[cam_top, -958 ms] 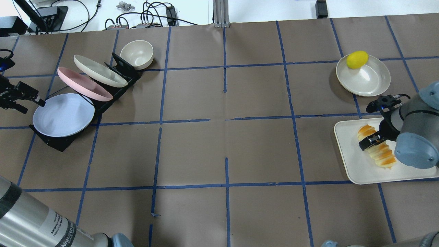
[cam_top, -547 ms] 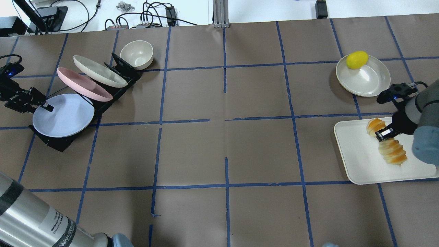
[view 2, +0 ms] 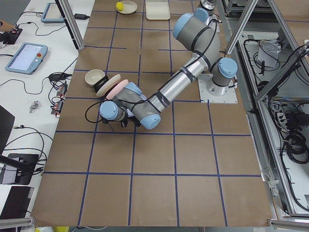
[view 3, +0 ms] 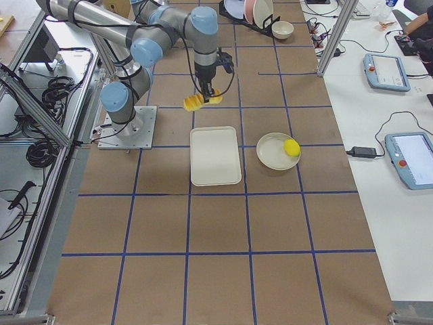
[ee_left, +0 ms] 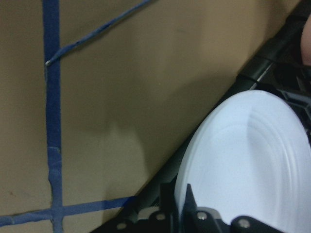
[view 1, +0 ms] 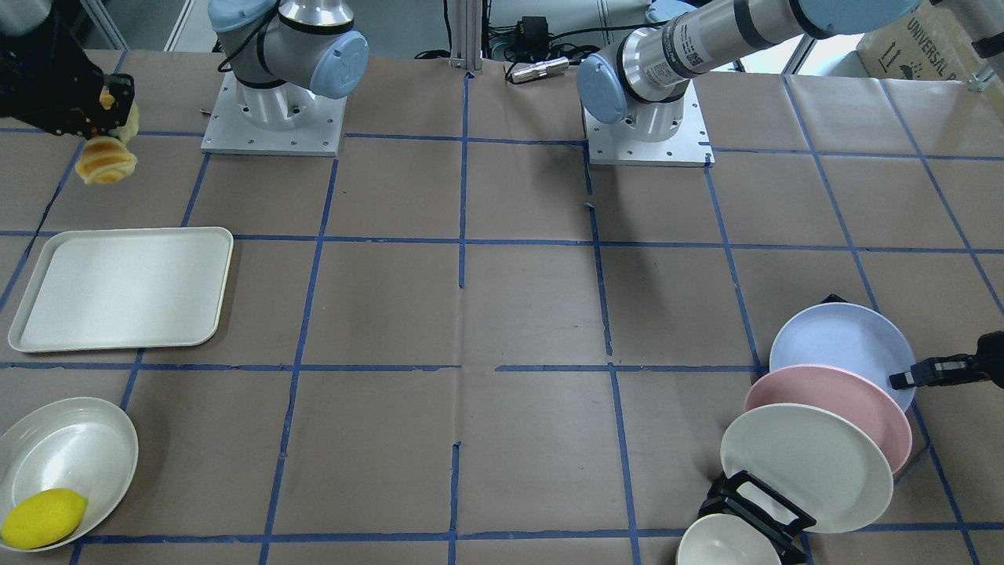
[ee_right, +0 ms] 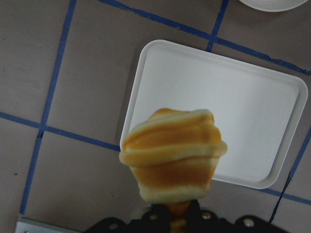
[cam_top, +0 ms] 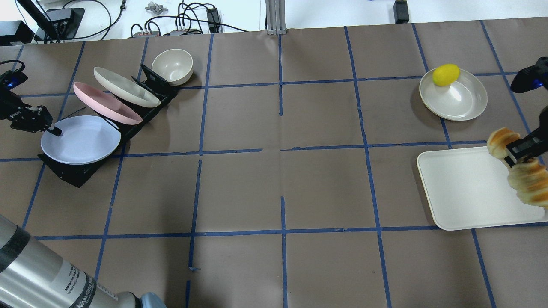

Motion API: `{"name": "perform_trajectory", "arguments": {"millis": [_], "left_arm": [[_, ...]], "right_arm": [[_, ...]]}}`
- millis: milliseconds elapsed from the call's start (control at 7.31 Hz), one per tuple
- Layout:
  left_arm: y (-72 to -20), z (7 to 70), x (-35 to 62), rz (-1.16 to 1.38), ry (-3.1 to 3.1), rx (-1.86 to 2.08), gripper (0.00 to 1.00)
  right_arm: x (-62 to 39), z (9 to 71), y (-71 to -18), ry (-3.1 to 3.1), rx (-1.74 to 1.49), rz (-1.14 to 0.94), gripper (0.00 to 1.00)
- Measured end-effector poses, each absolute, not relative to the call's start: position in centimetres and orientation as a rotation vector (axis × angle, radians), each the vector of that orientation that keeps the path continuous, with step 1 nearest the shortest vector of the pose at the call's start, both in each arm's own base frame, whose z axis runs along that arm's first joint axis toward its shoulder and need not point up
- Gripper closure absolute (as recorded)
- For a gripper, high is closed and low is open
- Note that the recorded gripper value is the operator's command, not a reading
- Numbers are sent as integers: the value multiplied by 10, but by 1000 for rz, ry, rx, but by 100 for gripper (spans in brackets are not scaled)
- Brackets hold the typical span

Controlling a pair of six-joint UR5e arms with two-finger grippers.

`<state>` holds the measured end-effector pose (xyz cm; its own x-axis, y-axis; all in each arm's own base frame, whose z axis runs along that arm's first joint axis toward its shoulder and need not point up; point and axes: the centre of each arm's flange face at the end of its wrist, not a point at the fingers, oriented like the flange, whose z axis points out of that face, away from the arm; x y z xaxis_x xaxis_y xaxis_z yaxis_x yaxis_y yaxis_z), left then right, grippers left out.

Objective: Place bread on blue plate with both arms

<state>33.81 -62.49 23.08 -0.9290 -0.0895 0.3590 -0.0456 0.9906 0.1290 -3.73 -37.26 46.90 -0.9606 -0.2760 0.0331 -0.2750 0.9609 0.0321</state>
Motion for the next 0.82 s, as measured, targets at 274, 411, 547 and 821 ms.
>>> {"name": "perform_trajectory", "arguments": {"millis": [274,411,547,821], "left_arm": [[-626,256,342,-178,-2761,96,92],[-623,270,345,-197,-2755,100,92],[-616,292,343,-213,-2761,98,92],[-591,346,322,-232,-2795,86,92]], "right_arm": [[19,515,-348,-3133,269,-49,97],[53,526,-341,-3141,212,-41,98],[86,530,-336,-3144,164,-44,99],[133,529,-330,-3156,141,-65,99]]}}
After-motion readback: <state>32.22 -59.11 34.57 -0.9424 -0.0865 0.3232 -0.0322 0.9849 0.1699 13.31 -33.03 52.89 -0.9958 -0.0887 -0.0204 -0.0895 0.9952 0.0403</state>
